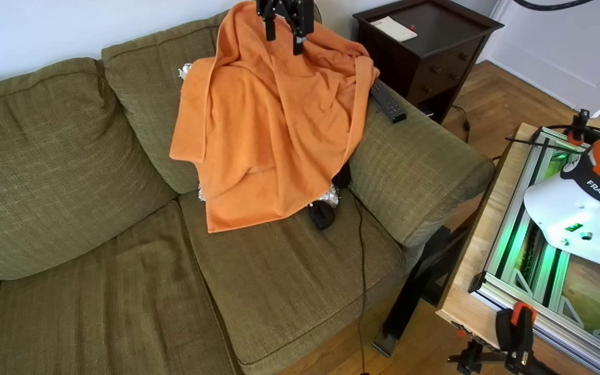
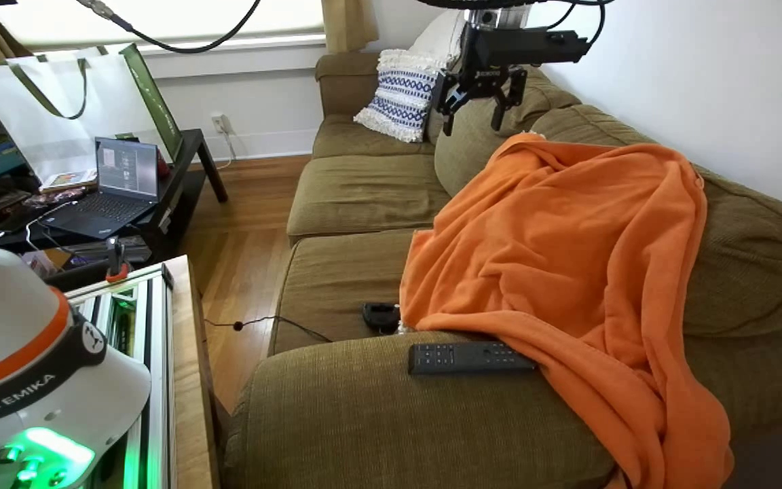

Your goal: Use the orange towel to cover the pillow

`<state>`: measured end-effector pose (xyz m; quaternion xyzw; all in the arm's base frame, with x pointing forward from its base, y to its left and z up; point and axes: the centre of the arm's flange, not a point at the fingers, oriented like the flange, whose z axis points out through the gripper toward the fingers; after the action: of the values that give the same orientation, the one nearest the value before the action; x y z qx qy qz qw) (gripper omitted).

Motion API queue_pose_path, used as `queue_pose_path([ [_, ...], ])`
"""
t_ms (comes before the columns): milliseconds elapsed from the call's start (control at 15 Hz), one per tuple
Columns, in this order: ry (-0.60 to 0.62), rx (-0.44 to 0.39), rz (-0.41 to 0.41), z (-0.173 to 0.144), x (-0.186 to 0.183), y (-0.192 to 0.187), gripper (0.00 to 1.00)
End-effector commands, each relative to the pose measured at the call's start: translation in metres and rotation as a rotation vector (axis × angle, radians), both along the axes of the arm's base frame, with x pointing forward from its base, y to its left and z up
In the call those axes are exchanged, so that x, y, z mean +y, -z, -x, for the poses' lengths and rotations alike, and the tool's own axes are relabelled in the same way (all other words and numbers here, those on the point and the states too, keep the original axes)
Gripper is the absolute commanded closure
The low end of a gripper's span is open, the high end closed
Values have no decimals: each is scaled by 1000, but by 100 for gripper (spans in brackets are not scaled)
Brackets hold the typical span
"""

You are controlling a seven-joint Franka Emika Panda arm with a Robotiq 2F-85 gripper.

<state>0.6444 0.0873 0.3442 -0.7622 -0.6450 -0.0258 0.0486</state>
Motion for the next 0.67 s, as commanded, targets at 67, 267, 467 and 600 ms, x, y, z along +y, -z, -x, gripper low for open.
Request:
queue_pose_path([
  [67, -36, -145, 12, -41, 5, -3, 0],
  [267, -67, -227, -8, -64, 17, -2, 0],
  [467, -48, -238, -16, -54, 19, -8, 0],
  [600, -52, -241, -20, -58, 23, -4, 0],
])
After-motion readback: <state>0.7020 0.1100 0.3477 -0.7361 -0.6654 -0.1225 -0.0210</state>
